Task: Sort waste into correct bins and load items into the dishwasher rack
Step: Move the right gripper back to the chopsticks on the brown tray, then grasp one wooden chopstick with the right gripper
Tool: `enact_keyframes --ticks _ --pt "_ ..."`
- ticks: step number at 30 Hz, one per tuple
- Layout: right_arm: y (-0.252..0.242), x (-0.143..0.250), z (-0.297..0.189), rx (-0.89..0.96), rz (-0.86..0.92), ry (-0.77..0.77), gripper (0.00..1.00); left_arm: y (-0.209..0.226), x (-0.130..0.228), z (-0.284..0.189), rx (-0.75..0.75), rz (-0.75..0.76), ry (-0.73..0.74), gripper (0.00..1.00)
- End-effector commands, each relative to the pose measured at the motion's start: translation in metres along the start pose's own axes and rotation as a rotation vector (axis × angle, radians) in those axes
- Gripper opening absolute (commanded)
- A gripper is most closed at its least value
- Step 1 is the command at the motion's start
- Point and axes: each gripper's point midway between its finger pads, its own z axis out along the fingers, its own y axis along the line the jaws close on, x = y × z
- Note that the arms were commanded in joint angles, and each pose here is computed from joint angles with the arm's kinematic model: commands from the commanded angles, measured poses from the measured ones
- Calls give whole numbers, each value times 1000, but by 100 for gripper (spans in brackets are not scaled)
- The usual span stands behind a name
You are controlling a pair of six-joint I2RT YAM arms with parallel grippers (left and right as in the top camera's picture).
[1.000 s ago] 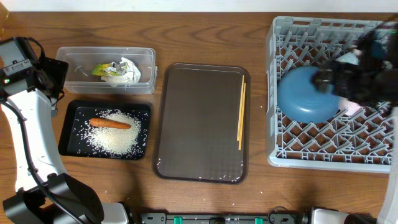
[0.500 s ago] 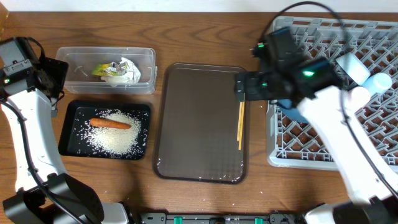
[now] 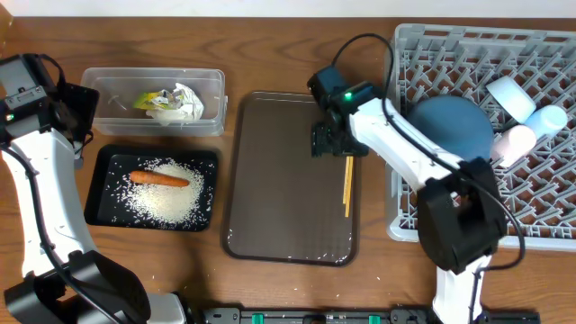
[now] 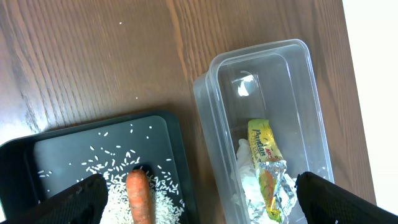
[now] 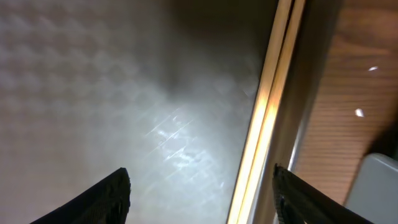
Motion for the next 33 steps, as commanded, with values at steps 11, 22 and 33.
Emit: enact_keyframes --ticks 11,22,33 --pt "-6 5 33 64 72 42 68 -1 -5 -3 3 4 -16 99" --pt "-13 7 37 69 85 56 68 -1 -5 -3 3 4 -16 99" --pt "-6 10 46 20 87 59 68 -1 -5 -3 3 5 -16 99"
